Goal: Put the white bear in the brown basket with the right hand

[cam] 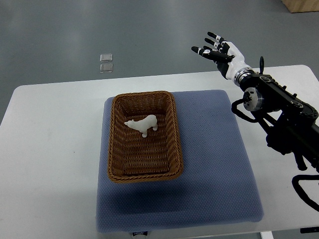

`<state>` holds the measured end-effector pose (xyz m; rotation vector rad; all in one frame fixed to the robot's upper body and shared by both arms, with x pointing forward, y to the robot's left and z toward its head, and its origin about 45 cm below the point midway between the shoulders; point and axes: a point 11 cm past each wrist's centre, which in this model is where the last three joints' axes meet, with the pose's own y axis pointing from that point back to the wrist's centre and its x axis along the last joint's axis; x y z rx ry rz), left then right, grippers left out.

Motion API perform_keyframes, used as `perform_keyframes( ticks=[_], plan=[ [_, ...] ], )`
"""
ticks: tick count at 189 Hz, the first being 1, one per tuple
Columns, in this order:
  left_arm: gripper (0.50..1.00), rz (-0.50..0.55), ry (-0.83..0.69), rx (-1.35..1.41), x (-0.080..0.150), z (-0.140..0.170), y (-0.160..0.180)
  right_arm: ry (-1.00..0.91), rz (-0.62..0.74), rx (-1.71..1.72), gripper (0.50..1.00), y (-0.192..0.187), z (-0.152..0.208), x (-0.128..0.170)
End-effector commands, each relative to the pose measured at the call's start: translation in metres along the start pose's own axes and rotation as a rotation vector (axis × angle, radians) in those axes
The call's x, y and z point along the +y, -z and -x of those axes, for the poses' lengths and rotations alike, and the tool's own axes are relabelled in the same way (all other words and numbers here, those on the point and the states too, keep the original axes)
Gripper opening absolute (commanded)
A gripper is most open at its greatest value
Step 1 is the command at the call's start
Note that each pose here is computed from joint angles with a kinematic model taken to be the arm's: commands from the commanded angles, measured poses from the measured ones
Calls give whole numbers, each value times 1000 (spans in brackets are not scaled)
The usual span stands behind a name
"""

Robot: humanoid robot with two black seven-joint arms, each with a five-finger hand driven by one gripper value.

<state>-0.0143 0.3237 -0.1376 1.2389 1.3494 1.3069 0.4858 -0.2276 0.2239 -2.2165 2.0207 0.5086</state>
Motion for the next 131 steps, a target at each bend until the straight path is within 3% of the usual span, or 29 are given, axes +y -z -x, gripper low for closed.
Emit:
perform_keyframes(
  ticks=[1, 37, 131],
  plan=[
    [1000, 0, 0, 0, 0, 0, 0, -60, -24, -223, 930, -17, -13, 6],
    [1000, 0, -1, 1, 0, -1, 0, 29, -17, -561, 932, -41, -8, 14],
    [1000, -4, -2, 1, 0, -1, 2, 84, -43, -609, 932, -44, -14, 17]
  ],
)
